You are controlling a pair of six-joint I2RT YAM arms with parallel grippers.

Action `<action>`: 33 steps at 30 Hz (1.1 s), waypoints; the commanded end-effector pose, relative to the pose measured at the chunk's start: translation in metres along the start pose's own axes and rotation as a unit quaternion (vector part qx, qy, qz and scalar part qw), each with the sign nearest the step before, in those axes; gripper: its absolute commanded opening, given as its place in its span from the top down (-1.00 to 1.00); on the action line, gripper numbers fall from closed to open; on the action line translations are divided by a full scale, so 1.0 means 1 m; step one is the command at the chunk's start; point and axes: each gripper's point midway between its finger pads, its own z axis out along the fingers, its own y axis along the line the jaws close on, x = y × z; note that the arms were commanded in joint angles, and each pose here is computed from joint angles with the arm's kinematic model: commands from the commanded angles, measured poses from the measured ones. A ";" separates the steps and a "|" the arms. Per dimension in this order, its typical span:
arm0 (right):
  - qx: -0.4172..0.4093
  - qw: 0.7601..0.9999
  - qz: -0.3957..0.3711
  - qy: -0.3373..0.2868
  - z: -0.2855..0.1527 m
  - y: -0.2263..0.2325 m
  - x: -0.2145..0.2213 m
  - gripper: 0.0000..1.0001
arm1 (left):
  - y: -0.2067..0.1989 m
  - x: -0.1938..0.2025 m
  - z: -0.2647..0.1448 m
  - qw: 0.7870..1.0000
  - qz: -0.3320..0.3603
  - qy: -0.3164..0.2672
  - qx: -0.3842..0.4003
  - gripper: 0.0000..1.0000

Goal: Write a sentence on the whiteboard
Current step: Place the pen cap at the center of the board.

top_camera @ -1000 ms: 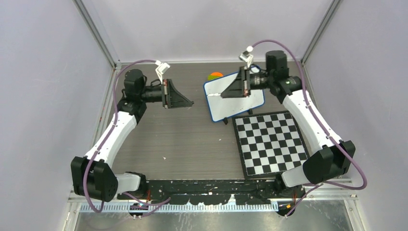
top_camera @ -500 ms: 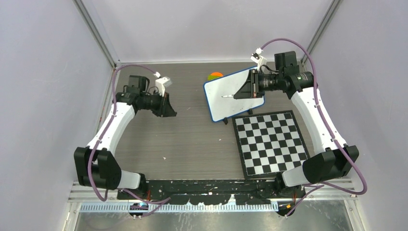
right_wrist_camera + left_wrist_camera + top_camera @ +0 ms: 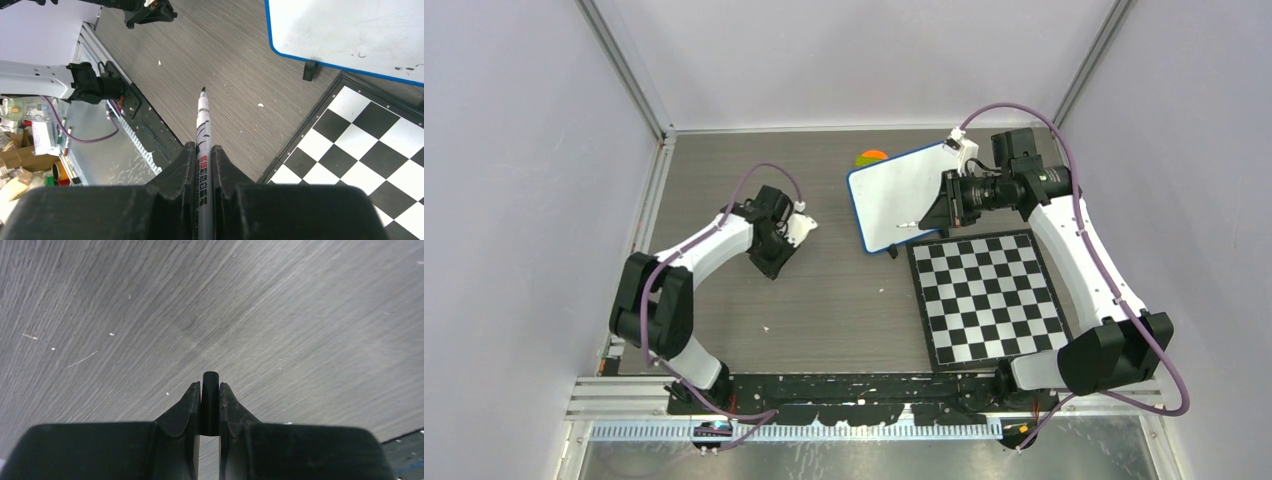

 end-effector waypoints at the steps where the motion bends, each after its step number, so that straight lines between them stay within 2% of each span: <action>1: 0.010 0.999 -0.038 -0.012 -0.008 0.003 0.000 0.99 | 0.019 -0.001 0.006 0.997 0.030 0.029 -0.067 0.94; 6: 0.009 0.999 -0.039 -0.008 -0.005 0.000 0.001 1.00 | 0.015 0.001 0.016 0.994 0.051 0.061 -0.074 0.78; 9: 0.013 0.999 -0.041 -0.007 -0.004 -0.003 0.000 0.99 | 0.012 0.001 0.018 0.994 0.051 0.070 -0.066 0.60; 12: 0.018 0.999 -0.047 -0.008 -0.004 -0.005 -0.002 1.00 | 0.009 -0.001 0.018 0.995 0.049 0.073 -0.056 0.37; 20: 0.019 0.998 -0.063 -0.005 -0.003 -0.008 -0.016 0.99 | 0.002 -0.013 0.006 0.997 0.041 0.058 -0.033 0.02; 24: 0.017 0.997 -0.077 -0.013 -0.003 -0.006 -0.028 0.99 | -0.007 -0.042 -0.023 0.999 0.031 -0.001 -0.009 -0.26; 28: 0.017 0.995 -0.092 -0.026 -0.002 -0.007 -0.044 0.99 | -0.017 -0.086 -0.065 0.993 0.004 -0.106 0.051 -0.57; 31: 0.017 0.994 -0.103 -0.040 -0.002 -0.006 -0.060 0.99 | -0.022 -0.125 -0.101 0.970 -0.033 -0.208 0.125 -0.71; 33: 0.017 0.993 -0.109 -0.048 -0.001 -0.006 -0.069 1.00 | -0.016 -0.153 -0.126 0.941 -0.072 -0.284 0.169 -0.76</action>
